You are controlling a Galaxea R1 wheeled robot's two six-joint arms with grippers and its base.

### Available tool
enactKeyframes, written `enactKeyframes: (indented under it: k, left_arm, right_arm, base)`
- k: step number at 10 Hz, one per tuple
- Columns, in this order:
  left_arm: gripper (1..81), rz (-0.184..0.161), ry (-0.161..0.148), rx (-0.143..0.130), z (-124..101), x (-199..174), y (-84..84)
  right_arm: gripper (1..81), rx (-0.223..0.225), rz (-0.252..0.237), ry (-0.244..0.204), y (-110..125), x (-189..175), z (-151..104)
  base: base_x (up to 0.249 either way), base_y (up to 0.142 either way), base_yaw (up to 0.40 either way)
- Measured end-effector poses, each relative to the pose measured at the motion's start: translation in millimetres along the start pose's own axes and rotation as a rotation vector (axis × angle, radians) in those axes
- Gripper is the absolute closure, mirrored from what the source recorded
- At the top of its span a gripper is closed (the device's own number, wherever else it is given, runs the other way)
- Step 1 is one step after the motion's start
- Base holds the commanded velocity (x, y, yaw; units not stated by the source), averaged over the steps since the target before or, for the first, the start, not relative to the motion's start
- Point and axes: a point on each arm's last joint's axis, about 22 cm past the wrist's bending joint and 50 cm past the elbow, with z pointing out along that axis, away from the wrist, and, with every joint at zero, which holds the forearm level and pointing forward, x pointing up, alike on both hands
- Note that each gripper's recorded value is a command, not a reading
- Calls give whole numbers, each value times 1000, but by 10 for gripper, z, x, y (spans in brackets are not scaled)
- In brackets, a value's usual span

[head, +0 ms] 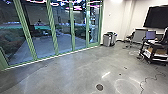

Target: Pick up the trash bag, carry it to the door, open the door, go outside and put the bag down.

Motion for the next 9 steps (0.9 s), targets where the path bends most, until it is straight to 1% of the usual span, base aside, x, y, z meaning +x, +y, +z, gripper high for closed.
enactKeyframes:
  k: [1, 2, 4, 6, 9]
  left_arm:
    - [811, -2, -8, -1, 7, -90, 2]
    - [811, -2, -6, -1, 7, -74, 5]
    - [811, 2, 6, 0, -3, 28, 0]
    - [811, 0, 0, 0, 2, -21, 4]
    - [811, 0, 0, 0, 2, -25, 1]
  right_arm:
    - [10, 0, 2, -7, -5, -80, 6]
    - [10, 1, 3, -13, -10, -118, 9]
    - [10, 0, -1, 3, 0, -4, 1]
    - [10, 0, -2, 5, -2, 4, 1]
    - [10, -3, 0, 3, 10, -17, 1]
  base:
    - [93, 0, 0]
    - [113, 0, 0]
    - [121, 0, 0]
    - [124, 0, 0]
    - [136, 0, 0]
